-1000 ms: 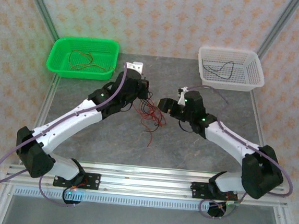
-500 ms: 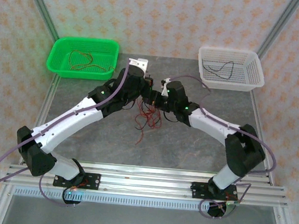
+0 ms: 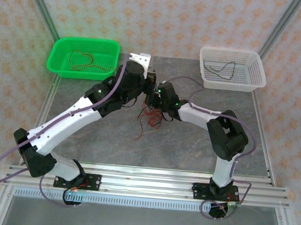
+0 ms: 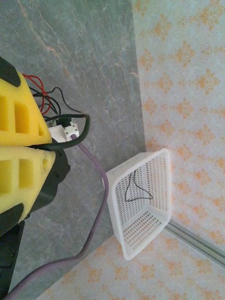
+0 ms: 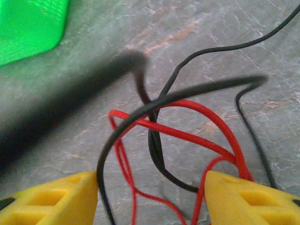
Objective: Untangle the cables
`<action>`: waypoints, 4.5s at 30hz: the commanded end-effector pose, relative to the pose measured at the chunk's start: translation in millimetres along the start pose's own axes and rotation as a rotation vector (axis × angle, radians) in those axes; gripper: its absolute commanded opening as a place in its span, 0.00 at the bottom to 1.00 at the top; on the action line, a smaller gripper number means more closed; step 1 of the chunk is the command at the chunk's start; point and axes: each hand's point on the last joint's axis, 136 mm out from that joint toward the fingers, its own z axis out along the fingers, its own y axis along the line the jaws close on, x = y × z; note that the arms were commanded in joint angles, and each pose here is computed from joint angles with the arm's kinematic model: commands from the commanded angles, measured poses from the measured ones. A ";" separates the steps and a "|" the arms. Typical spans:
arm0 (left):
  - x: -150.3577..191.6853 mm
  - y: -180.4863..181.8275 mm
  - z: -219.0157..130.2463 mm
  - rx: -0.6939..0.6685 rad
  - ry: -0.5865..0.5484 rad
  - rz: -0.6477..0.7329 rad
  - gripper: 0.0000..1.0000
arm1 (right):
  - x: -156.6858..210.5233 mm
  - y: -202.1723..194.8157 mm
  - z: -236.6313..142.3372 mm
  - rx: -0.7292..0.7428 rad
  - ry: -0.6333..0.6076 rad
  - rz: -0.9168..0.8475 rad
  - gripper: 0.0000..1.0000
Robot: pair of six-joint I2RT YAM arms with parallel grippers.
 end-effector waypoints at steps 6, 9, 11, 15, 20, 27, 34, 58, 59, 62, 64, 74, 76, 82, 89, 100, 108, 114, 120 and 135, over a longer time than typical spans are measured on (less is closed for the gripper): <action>-63.2 0.3 -52.9 -0.005 -0.164 0.002 0.00 | 19.2 -37.9 15.0 0.100 0.009 0.005 0.60; -75.8 0.9 -62.7 -0.009 -0.196 0.005 0.00 | 24.2 -48.4 15.2 0.114 0.014 0.018 0.60; -83.1 1.4 -68.3 -0.014 -0.213 0.009 0.00 | 27.1 -55.7 14.9 0.124 0.020 0.025 0.60; -99.7 4.0 -80.4 -0.035 -0.251 0.019 0.00 | 30.5 -66.1 12.5 0.131 0.024 0.039 0.60; -111.5 7.9 -89.1 -0.062 -0.279 0.031 0.00 | 23.7 -57.6 1.8 0.095 0.018 0.020 0.62; -100.1 15.1 -75.9 -0.113 -0.256 0.045 0.00 | -11.9 -17.2 -63.2 -0.015 -0.092 -0.123 0.71; -73.6 12.6 -48.1 -0.105 -0.198 0.055 0.00 | -32.5 17.9 -154.4 -0.124 -0.254 -0.433 0.77; -23.5 -41.7 -25.4 0.209 0.038 0.206 0.00 | -120.9 101.8 -253.0 -0.203 -0.485 -0.948 0.80; -21.9 -41.8 -25.7 0.211 0.042 0.209 0.00 | -124.1 99.7 -251.9 -0.193 -0.486 -0.945 0.80; -19.3 -42.8 -27.1 0.222 0.050 0.210 0.00 | -128.3 94.7 -247.8 -0.177 -0.483 -0.939 0.79; -18.7 -45.3 -28.2 0.240 0.049 0.207 0.00 | -129.6 93.5 -245.2 -0.175 -0.481 -0.936 0.78; -16.4 -48.8 -31.9 0.270 0.040 0.193 0.00 | -136.2 94.7 -244.8 -0.164 -0.494 -0.916 0.28; -16.4 -45.9 -31.4 0.255 0.039 0.193 0.00 | -137.0 94.5 -246.4 -0.161 -0.501 -0.913 0.12; -14.6 -35.8 -28.0 0.201 0.030 0.186 0.23 | -142.8 91.9 -252.8 -0.129 -0.528 -0.899 0.00; -9.3 -27.2 -31.3 0.176 0.017 0.177 0.70 | -161.3 77.7 -252.2 -0.005 -0.550 -0.875 0.00; 2.4 -12.6 -45.2 0.162 -0.027 0.131 0.87 | -230.4 23.1 -269.5 0.220 -0.646 -0.689 0.00; 3.9 -2.7 -56.0 0.153 -0.079 0.068 0.99 | -300.3 -65.3 -292.2 0.440 -0.783 -0.434 0.00; 2.7 5.7 -60.9 0.118 -0.092 0.039 0.99 | -347.1 -125.2 -297.9 0.491 -0.853 -0.273 0.00; 4.7 10.8 -63.5 0.102 -0.095 0.018 0.99 | -377.2 -171.6 -280.8 0.542 -0.863 -0.205 0.00; 13.1 24.8 -69.1 0.053 -0.093 -0.018 0.99 | -388.1 -299.8 -142.9 0.630 -0.653 -0.044 0.00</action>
